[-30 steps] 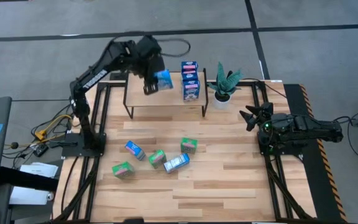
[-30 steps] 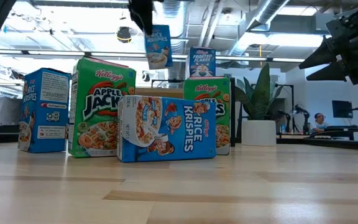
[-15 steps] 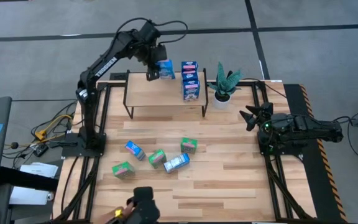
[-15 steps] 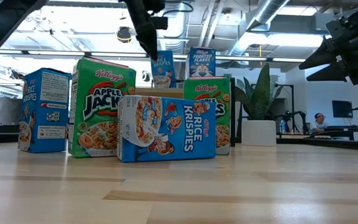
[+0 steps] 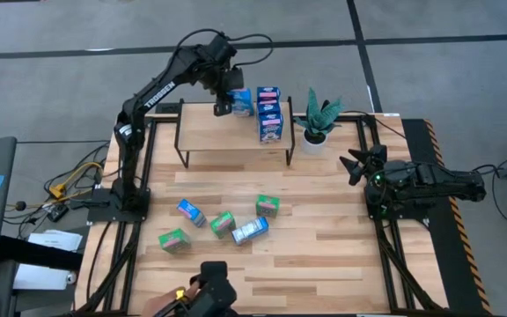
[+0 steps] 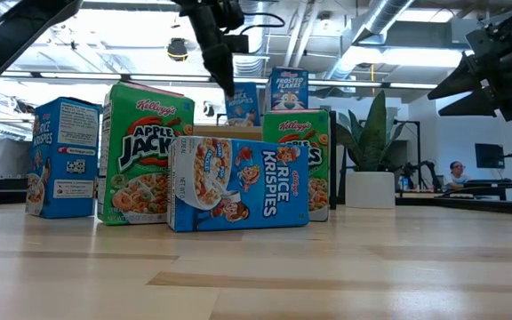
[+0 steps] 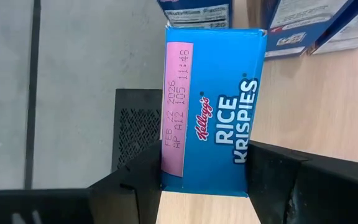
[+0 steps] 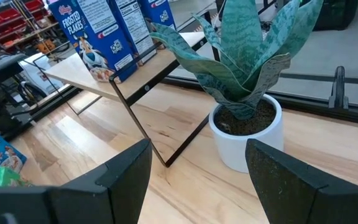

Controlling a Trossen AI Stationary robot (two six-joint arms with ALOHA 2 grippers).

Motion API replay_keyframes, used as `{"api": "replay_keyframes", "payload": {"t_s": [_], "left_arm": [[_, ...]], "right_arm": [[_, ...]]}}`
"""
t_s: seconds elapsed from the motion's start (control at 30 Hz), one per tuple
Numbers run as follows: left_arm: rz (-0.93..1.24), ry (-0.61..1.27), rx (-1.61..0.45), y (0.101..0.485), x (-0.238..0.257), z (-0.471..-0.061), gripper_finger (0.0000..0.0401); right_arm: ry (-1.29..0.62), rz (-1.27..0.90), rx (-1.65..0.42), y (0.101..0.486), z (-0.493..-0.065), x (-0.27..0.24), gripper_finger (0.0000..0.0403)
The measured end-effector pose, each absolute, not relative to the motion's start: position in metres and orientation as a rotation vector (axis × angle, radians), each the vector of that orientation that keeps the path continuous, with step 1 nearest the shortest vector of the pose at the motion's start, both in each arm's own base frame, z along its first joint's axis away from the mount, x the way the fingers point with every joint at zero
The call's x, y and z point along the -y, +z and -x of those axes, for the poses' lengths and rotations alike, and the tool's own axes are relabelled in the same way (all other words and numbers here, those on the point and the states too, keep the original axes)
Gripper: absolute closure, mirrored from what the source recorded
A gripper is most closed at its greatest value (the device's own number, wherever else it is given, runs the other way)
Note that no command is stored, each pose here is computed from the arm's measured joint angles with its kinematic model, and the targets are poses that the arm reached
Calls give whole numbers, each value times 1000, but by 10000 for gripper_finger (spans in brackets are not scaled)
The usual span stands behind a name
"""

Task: Stack cereal on shelf
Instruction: Put the top light blue cereal box on the shelf

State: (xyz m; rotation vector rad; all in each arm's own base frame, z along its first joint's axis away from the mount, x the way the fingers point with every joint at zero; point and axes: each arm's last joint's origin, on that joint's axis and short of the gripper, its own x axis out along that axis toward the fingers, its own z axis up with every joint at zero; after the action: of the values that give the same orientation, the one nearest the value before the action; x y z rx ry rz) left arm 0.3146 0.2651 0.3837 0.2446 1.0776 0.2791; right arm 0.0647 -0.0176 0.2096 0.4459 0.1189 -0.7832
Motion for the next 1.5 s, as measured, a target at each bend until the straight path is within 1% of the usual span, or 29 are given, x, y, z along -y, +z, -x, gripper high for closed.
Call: {"api": "replay_keyframes", "payload": {"t_s": [0.23,0.53,0.7,0.97,1.2,1.5], "left_arm": [[-242,288,-1074,384,-262,-318,223],[-258,323,-1088,384,-262,-318,172],[-267,331,-1094,385,-262,-318,155],[-317,389,-1100,387,-265,-319,152],[-330,386,-1107,387,-261,-322,152],[-396,438,-1160,387,-259,-323,152]], "right_arm": [[-800,-441,-112,210,-64,18,117],[-800,-441,-112,210,-64,18,117],[-800,-441,-112,210,-64,18,117],[-800,-441,-112,210,-64,18,117],[-800,-441,-112,210,-64,18,117],[-800,-441,-112,210,-64,18,117]]}}
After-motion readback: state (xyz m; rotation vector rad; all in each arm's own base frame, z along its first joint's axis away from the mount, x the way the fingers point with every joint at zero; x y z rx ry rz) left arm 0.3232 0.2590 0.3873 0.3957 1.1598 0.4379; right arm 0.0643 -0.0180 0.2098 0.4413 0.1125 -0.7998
